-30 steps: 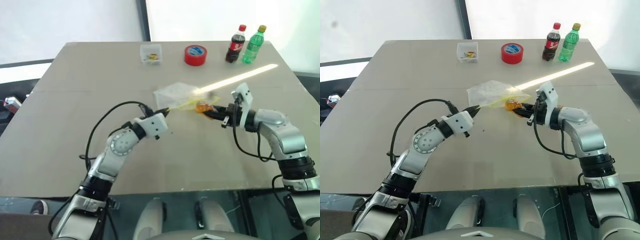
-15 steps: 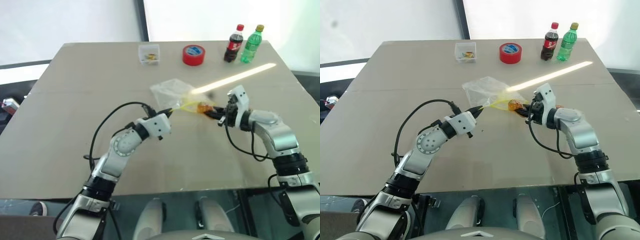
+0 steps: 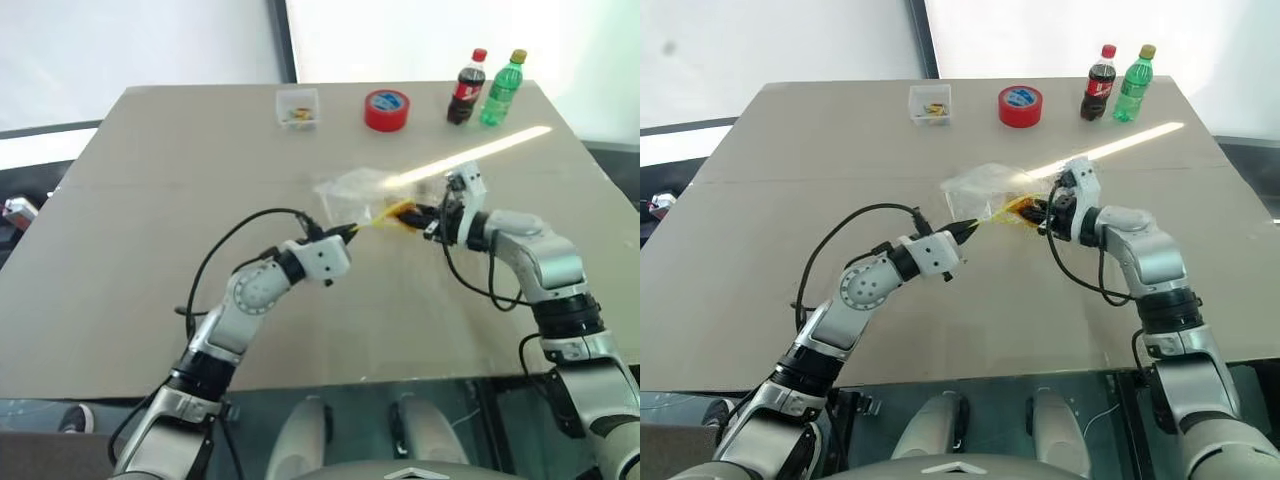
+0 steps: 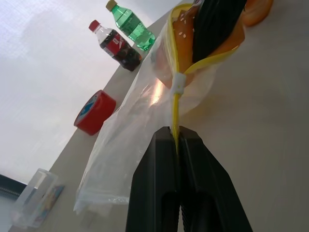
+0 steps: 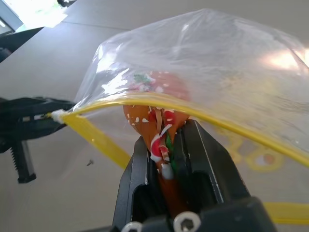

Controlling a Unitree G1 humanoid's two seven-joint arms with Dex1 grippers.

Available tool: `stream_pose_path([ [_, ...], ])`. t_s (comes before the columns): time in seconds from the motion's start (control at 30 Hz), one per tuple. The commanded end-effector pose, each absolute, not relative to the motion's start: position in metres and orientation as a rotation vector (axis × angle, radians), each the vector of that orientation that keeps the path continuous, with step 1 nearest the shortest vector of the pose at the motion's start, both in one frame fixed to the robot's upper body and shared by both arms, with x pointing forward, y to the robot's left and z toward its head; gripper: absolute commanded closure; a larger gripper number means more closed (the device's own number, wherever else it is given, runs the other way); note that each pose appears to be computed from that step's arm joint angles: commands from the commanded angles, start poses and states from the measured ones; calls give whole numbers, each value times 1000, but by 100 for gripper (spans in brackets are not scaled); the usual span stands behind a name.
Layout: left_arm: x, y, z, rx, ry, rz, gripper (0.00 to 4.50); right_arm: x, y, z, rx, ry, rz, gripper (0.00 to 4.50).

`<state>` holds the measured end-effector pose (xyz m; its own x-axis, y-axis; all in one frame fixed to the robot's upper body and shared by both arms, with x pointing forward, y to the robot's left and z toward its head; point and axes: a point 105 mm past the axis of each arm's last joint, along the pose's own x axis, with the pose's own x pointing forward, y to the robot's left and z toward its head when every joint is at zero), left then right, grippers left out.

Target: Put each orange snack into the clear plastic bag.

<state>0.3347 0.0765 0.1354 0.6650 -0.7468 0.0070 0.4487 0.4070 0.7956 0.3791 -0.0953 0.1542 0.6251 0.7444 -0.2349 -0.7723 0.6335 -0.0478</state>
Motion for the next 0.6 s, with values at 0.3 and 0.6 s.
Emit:
stream_pose_path([
  [0.3,333,57,142,819,-459,-829,450,380,-62,160,-174,182,867,445],
  [0.6,333,59,139,786,-438,-809,450,389,-53,168,-127,103,770,173],
])
